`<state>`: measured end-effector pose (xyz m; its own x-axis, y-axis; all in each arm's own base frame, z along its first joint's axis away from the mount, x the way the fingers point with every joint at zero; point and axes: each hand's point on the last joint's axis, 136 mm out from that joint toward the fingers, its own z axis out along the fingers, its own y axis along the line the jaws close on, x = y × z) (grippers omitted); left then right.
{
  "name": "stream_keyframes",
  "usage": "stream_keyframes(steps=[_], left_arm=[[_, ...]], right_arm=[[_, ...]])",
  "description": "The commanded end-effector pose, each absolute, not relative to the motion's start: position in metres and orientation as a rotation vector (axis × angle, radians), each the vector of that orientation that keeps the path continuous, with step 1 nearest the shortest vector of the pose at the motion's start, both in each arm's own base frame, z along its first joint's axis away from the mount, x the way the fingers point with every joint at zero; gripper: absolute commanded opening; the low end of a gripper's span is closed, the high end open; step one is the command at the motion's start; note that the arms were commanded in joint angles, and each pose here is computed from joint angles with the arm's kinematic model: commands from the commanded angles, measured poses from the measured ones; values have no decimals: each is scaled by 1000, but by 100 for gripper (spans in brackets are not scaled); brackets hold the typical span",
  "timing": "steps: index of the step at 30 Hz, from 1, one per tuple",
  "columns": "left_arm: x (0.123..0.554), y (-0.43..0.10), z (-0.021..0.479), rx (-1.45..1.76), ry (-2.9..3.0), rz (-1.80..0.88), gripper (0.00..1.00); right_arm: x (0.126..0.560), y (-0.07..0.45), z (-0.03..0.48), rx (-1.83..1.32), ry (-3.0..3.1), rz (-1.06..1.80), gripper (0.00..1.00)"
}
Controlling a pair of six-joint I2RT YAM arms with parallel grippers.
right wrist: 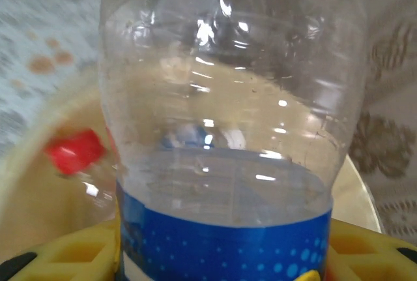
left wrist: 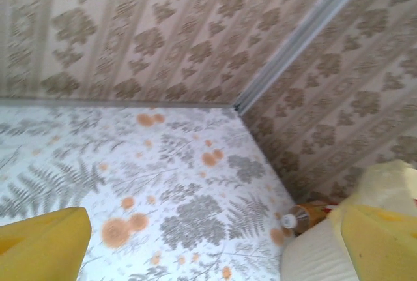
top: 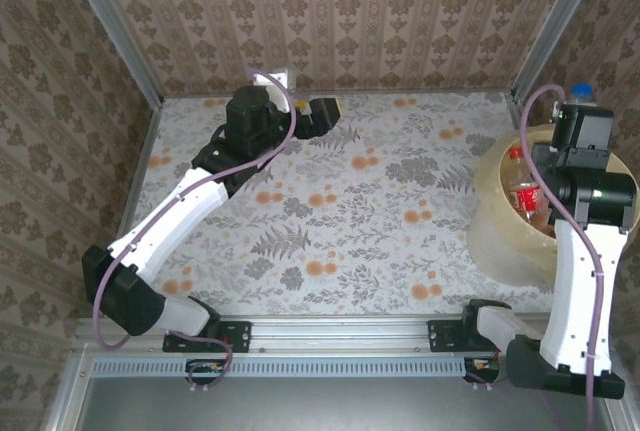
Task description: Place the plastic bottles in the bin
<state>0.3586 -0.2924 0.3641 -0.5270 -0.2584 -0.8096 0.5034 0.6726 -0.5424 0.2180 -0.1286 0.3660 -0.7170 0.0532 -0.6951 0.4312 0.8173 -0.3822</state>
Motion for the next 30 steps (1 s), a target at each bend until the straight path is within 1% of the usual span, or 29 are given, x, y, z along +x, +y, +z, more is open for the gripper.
stream_keyframes(steps=[1,4,7,9,12,14,15,16,17,20,24,28,30], left_arm=[[366,-280,351,107,1956,-933,100],[370,-277,345,80,1987,-916,100],[371,-277,340,79,2012,-905,100],[372,-274,337,74,2027,-885,100],[373,-267,336,57,2031,-853,100],[373,-259,338,45,2027,-820,100],[374,-253,338,34,2026,-797,100],[374,-247,338,25,2024,-778,100],[374,-240,339,9,2018,-758,100],[373,-216,337,-52,2009,-699,100],[369,-170,330,-170,2012,-548,100],[356,-115,319,-242,2021,-319,100],[348,-84,309,-313,2019,-209,100]], right_arm=[[189,-148,344,389,2403,-816,56],[181,-166,332,460,2424,-855,59],[190,-160,325,451,2432,-761,65],[192,-153,321,438,2445,-701,72],[186,-153,318,447,2484,-717,88],[182,-157,328,485,2455,-756,93],[183,-156,336,507,2419,-740,94],[187,-152,346,514,2374,-704,96],[195,-143,358,506,2312,-635,100],[232,-99,392,362,2139,-377,100],[287,-13,418,15,1996,-90,100],[326,76,408,-291,1921,148,100],[337,122,383,-444,1905,297,100]])
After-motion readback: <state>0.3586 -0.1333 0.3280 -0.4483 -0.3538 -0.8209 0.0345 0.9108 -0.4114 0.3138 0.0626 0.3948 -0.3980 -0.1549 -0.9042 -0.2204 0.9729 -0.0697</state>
